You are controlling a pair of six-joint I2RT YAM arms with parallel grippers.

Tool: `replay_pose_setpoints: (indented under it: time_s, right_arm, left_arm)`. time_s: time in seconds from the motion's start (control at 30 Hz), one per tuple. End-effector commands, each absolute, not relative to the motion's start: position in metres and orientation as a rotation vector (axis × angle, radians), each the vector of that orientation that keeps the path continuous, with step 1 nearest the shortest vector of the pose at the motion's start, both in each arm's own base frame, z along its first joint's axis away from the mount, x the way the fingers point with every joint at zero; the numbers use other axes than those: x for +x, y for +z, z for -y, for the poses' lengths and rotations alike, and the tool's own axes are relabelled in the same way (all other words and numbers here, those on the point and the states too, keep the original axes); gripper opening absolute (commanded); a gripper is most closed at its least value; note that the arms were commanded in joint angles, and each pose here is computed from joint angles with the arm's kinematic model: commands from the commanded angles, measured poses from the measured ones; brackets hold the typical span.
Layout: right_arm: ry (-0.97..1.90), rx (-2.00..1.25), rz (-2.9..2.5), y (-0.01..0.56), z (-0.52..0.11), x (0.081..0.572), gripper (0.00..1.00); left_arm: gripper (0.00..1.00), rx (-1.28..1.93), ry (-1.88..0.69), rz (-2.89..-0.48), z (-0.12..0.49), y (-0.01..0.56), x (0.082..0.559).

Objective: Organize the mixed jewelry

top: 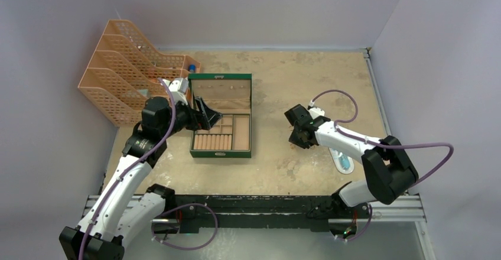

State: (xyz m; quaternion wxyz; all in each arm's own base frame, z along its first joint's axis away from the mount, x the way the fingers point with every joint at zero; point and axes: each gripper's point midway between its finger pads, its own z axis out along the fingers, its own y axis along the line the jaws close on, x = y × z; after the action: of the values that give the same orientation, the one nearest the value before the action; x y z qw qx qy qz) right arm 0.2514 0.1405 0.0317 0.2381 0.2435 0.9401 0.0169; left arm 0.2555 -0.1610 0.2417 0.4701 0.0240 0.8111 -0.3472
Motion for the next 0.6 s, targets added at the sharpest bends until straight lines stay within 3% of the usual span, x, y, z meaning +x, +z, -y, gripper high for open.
replay_pose_setpoints:
  time_s: [0.0,0.23,0.43,0.57]
  right_arm:
    - [-0.005,0.718,-2.577,0.023,-0.134,0.245,0.25]
    - [0.004,0.703,-2.615,0.011,-0.138,0.242,0.25]
    - [0.026,0.607,-2.658,0.012,-0.144,0.239,0.35]
    - [0.043,0.47,-2.699,0.013,-0.148,0.237,0.33]
  left_arm:
    - [0.92,0.05,-0.846,-1.936,0.159,0.258,0.26]
    - [0.92,0.045,-0.843,-1.945,0.159,0.255,0.261]
    - [0.92,0.039,-0.838,-1.955,0.158,0.253,0.262]
    - [0.92,0.038,-0.838,-1.958,0.158,0.253,0.262]
